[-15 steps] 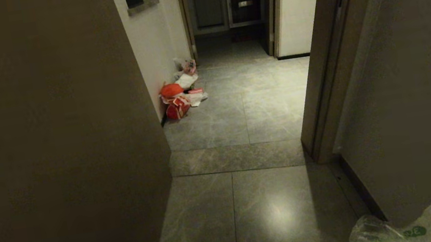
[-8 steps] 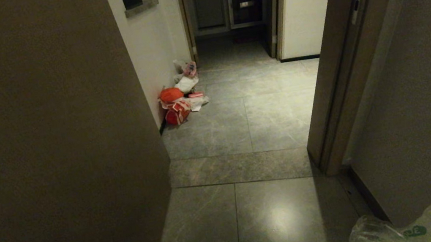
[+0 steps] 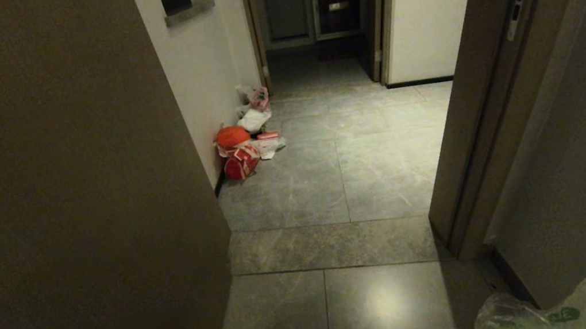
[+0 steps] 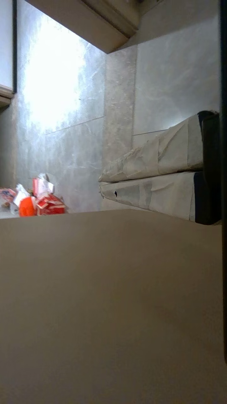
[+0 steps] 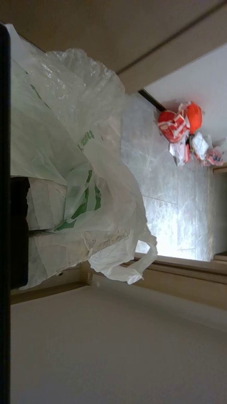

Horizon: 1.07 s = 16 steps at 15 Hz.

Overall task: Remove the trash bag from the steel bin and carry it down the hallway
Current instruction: Put the trash bag at the door

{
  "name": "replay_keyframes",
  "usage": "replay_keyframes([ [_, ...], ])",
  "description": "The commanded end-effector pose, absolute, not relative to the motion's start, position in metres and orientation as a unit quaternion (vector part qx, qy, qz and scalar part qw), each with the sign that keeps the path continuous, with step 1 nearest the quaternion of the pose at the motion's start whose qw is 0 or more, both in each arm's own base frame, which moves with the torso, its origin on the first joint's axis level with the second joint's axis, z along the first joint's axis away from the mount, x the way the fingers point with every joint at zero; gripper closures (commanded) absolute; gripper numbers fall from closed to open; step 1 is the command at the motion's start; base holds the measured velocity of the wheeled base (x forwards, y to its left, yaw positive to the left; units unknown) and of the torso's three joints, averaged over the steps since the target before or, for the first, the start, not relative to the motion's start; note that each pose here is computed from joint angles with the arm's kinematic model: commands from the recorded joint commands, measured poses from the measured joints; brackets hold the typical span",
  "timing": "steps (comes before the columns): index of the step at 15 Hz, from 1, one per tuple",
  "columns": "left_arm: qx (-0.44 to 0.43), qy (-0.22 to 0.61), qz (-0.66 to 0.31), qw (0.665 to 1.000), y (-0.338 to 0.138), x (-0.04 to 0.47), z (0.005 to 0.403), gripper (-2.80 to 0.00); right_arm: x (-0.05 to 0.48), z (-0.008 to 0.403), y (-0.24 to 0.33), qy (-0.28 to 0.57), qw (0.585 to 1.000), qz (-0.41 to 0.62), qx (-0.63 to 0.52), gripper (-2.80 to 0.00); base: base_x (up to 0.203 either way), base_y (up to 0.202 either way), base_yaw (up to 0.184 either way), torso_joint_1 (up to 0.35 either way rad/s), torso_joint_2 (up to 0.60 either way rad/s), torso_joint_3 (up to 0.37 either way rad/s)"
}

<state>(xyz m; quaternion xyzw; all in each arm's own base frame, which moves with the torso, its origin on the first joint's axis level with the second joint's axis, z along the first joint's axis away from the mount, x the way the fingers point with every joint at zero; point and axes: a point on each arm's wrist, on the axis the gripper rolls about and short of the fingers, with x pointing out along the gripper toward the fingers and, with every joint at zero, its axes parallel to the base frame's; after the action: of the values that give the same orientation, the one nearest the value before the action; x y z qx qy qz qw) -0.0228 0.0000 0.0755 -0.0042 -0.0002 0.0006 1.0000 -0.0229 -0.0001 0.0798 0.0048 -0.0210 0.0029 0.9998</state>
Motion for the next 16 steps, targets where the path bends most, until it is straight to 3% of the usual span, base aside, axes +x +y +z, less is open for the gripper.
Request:
replay_keyframes([
  [1, -0.005, 0.001, 0.001, 1.000, 0.0000, -0.0226, 0.0752, 0.00, -0.0217, 0.0761, -0.0001, -0.014, 1.000, 0.003, 0.005, 0.00, 0.190, 0.000, 0.003, -0.002, 0.01, 0.002],
  [16, -0.005, 0.001, 0.001, 1.000, 0.0000, -0.0226, 0.0752, 0.00, -0.0217, 0.0761, -0.0001, -0.014, 1.000, 0.003, 0.005, 0.00, 0.193, 0.000, 0.000, 0.004, 0.00, 0.003],
])
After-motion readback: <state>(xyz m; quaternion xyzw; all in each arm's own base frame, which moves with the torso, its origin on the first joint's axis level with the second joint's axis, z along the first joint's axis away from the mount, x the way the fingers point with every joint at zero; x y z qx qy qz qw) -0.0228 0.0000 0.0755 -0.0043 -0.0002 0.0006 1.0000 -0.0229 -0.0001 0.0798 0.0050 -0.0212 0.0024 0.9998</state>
